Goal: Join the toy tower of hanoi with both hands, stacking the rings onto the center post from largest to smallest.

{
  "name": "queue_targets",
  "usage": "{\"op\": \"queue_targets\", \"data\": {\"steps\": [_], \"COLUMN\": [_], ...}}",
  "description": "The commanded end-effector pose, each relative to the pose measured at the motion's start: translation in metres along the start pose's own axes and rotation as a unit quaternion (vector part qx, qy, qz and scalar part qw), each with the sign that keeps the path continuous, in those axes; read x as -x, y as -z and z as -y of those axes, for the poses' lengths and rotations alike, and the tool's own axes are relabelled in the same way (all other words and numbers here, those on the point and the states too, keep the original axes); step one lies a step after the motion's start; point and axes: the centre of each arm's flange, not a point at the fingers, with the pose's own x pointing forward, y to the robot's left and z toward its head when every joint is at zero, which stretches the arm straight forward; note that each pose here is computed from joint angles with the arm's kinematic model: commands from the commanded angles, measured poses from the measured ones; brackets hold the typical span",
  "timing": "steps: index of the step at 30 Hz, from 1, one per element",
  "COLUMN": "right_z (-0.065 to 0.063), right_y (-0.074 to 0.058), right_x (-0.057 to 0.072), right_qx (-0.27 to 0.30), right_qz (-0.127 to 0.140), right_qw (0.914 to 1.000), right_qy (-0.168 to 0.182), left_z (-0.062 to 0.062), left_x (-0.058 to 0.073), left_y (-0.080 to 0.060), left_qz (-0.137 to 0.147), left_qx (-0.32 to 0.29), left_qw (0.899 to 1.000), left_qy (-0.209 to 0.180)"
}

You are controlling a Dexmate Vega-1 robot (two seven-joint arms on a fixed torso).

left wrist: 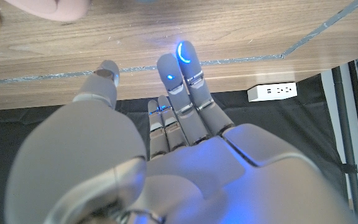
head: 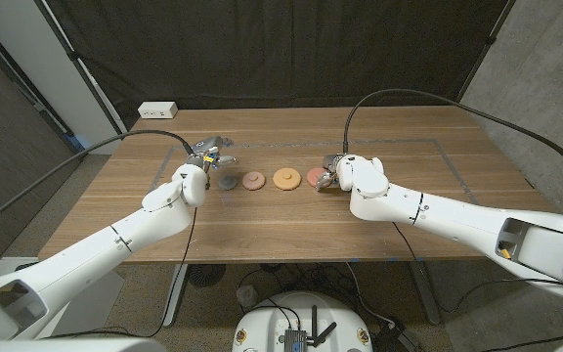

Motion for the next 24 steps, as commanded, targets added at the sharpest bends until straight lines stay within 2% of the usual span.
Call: {"op": "queue_targets", "data": {"steps": [1, 10, 14, 20, 24], "right_z": [-0.0066, -0.0121, -0.0141, -0.0144, -0.0129], "right_y": [-0.0050, -0.0037, -0.0021, 0.0006, 0.0031], "right_x": [-0.0024, 0.0016, 0.0045, 0.0054, 0.0052], "right_qx": [0.008, 0.003, -0.004, -0.007, -0.008], "right_qz": [0.008, 0.015, 0.018, 0.020, 0.021], "right_qw": [0.9999, 0.9997, 0.9987, 0.9972, 0.9969], "right_qy": [-0.005, 0.021, 0.048, 0.072, 0.076], "left_z": [0.0042, 0.0062, 0.0062, 0.0042, 0.0033], "left_x": [0.0019, 0.0034, 0.0040, 0.0043, 0.0045], "left_y": [0.0018, 0.0026, 0.0027, 0.0026, 0.0023], "left_qz": [-0.002, -0.003, -0.002, -0.001, -0.001], "left_qx": [0.004, 0.006, 0.008, 0.009, 0.009], "left_qw": [1.000, 1.000, 1.000, 1.000, 1.000], "left_qy": [0.004, 0.005, 0.004, 0.001, 0.000]}}
